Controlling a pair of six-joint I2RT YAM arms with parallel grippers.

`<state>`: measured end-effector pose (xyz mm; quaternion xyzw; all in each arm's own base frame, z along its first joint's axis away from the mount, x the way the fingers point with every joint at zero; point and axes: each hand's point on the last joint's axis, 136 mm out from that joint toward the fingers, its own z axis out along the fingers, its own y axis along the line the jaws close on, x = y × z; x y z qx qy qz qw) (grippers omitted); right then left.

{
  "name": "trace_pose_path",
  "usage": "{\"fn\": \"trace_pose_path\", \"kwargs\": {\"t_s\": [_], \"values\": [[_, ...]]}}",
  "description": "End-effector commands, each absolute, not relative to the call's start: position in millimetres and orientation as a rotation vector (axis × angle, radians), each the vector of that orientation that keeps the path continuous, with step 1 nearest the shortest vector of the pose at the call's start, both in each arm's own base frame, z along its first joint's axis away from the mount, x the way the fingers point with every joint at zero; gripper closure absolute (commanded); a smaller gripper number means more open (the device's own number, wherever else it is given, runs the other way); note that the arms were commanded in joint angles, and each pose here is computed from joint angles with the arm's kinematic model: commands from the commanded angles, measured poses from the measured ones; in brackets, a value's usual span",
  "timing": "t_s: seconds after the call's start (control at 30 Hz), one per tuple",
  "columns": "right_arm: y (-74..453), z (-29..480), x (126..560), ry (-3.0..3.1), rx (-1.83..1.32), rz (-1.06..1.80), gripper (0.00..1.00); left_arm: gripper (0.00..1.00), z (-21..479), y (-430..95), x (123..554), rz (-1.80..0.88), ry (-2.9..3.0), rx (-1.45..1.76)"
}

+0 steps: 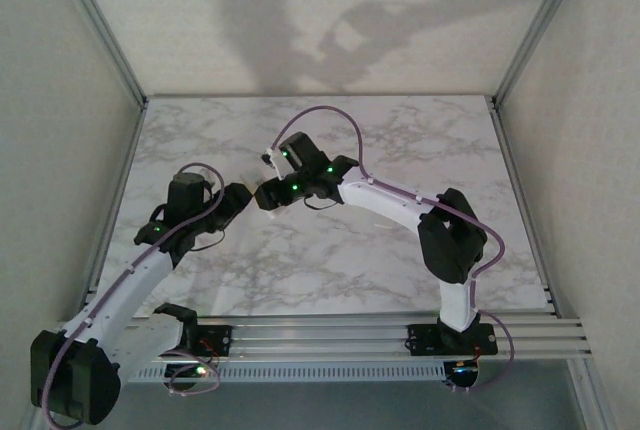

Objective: Load the batteries into the remote control

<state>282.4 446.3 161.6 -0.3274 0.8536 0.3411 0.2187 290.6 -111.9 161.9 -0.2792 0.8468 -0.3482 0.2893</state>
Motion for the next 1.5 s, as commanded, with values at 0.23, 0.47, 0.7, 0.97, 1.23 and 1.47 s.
{"fn": "trace_pose_path", "kwargs": {"t_s": [0.23,0.47,0.7,0.97,1.23,1.47], "values": [[449,157,269,2.37,-0.945,0.957,0.45,0.48,223,-114,298,-1.095,2.039,-0.718],[452,170,268,2.352,-0.953,1.011,0.44,0.48,210,-107,296,-1.052,2.071,-0.749],[463,181,253,2.3,-1.004,1.094,0.44,0.57,208,-112,306,-1.081,2.07,-0.753],[474,190,243,2.263,-1.008,1.165,0.44,0.69,192,-115,310,-1.064,2.123,-0.755],[467,204,238,2.26,-0.983,1.167,0.32,0.97,185,-81,312,-0.699,2.222,-0.718],[399,230,262,2.227,-0.768,1.094,0.15,1.0,165,-58,301,-0.227,2.537,-0.489]]}}
